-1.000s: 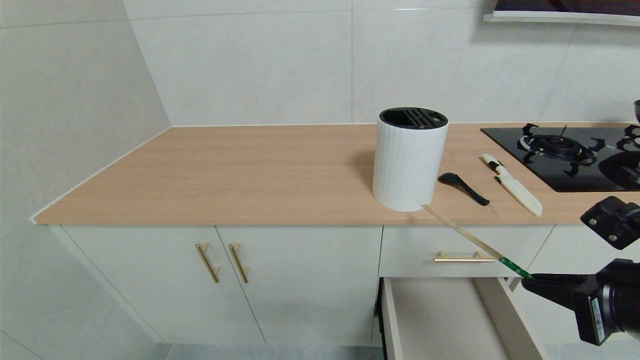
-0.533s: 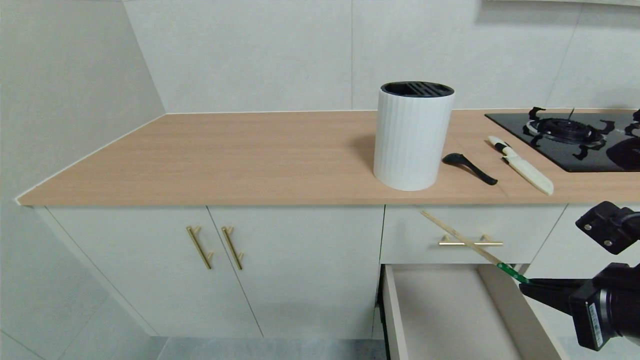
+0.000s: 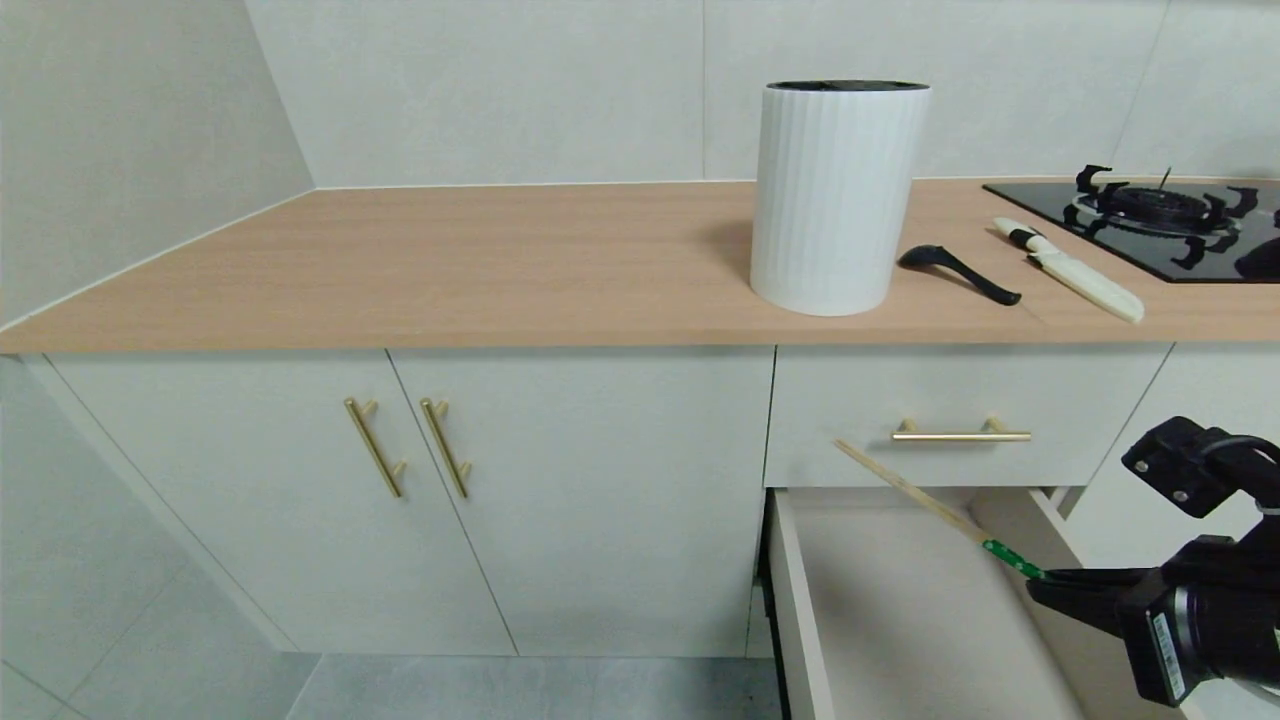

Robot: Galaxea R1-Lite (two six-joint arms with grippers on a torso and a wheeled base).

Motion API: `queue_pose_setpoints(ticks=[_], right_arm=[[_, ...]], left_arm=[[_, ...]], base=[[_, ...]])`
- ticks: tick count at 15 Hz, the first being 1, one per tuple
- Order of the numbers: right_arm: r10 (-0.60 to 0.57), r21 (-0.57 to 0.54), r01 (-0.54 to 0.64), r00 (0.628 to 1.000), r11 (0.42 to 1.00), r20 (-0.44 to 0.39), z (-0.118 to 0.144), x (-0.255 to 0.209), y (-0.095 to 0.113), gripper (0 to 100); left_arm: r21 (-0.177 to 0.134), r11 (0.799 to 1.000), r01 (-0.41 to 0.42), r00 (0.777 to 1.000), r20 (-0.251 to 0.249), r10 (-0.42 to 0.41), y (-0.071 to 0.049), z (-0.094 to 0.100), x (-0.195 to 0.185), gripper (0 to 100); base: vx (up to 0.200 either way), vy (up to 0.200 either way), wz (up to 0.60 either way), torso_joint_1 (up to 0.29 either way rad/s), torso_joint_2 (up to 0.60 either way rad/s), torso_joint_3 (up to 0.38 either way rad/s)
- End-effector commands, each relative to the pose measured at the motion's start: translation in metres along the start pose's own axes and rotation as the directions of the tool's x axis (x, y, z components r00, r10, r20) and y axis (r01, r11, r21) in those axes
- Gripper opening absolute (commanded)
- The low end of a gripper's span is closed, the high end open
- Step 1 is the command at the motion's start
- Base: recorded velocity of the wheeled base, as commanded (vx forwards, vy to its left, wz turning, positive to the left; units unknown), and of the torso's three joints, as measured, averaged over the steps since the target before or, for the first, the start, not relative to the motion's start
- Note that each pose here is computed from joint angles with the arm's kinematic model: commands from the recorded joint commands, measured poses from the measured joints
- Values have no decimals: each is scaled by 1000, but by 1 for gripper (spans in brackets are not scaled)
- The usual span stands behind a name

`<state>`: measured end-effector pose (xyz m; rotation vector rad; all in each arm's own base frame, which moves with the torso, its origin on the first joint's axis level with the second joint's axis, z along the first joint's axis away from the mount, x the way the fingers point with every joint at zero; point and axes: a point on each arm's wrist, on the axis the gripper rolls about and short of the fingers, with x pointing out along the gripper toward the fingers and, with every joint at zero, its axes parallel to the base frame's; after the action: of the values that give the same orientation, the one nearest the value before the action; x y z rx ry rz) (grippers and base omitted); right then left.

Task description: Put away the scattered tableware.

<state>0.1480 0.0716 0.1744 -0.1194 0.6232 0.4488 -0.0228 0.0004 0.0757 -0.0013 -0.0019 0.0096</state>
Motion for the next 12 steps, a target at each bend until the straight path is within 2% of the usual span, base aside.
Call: queue_pose_setpoints(ticks=[1,6,12], right_arm=[[0,2,0,1000,1000,-26,-1,7,0,0],[-1,2,1,999,1000,-48,-2,11,0,0],[-7,10,8,997,1000,-77,-4,18,-2,0]], left_arm=[[0,1000,-1,1000,0,1,0,0,0,100],[0,1000,-1,1000,0,1,0,0,0,100],[0,1000,0,1000,0,0,0,0,0,100]], base=[[0,0,0,-159,466,290],[0,0,0,-119,430,301],[0,0,0,-17,61,40]])
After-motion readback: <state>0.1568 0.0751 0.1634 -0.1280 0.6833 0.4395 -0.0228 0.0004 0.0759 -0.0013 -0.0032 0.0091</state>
